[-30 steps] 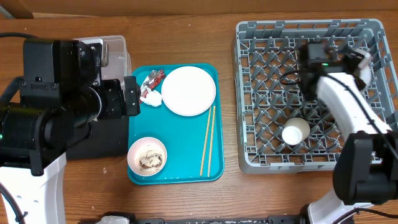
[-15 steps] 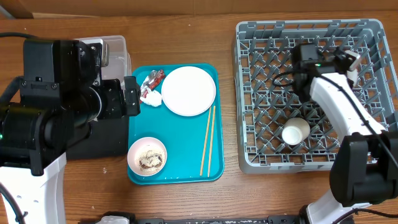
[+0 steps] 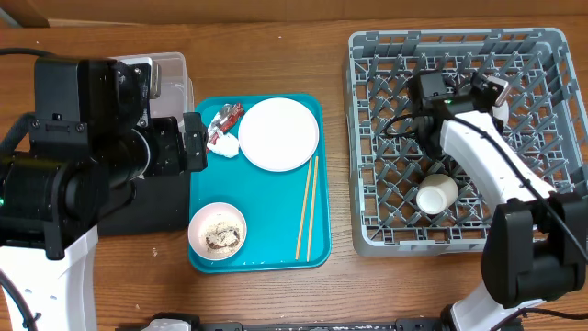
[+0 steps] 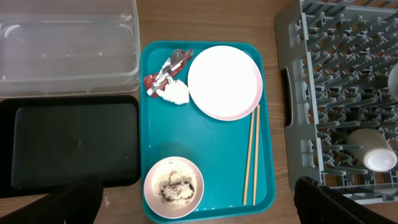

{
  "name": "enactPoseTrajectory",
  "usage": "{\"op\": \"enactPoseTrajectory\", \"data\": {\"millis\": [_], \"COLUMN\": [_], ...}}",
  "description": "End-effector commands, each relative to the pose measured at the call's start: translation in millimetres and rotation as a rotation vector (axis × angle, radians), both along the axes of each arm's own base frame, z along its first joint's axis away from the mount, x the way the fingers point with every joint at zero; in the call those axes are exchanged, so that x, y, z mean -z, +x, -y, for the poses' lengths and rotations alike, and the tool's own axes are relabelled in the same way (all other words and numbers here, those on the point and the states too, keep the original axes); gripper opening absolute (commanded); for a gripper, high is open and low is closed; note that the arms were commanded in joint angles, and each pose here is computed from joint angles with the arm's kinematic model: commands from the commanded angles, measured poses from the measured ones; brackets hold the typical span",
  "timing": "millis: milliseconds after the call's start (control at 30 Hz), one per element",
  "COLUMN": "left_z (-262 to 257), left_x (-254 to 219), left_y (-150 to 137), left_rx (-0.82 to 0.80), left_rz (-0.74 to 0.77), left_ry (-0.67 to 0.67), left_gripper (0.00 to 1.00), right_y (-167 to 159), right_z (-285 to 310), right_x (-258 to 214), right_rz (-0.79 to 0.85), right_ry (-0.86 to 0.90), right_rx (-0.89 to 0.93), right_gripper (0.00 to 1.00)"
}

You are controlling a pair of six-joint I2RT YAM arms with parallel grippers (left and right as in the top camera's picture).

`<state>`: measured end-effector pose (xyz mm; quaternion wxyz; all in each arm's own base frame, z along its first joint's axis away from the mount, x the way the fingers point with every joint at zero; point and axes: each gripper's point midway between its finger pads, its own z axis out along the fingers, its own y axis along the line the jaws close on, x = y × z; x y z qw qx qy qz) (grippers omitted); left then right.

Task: Sort waste into correct bins and load items into the dishwasher
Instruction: 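Lower the bowl onto the rack pegs and open the right gripper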

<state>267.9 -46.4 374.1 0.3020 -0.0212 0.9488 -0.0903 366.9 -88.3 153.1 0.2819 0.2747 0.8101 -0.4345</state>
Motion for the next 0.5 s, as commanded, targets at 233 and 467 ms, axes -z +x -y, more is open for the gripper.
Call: {"op": "enactPoseTrajectory", "data": {"millis": [233,467], "left_z": [-1.6,-1.6], "left_x": [-1.3,-1.3], "left_y": [1.6,1.6], "left_rx": [-0.02,-0.02], "left_rz": [0.002,0.002], "left_ry": [-0.005,-0.005], "left_gripper": [1.0,1.0], "right_y": [3.4,4.0], "right_z": [-44.7,-67.4], "right_x": [4.7,-2.9], "right_rz": [-0.025,-0.026], "right_ry": [-0.032,-0.086], "right_rx": [-0.128,-0.196], "right_gripper": [0.13,0.38]}}
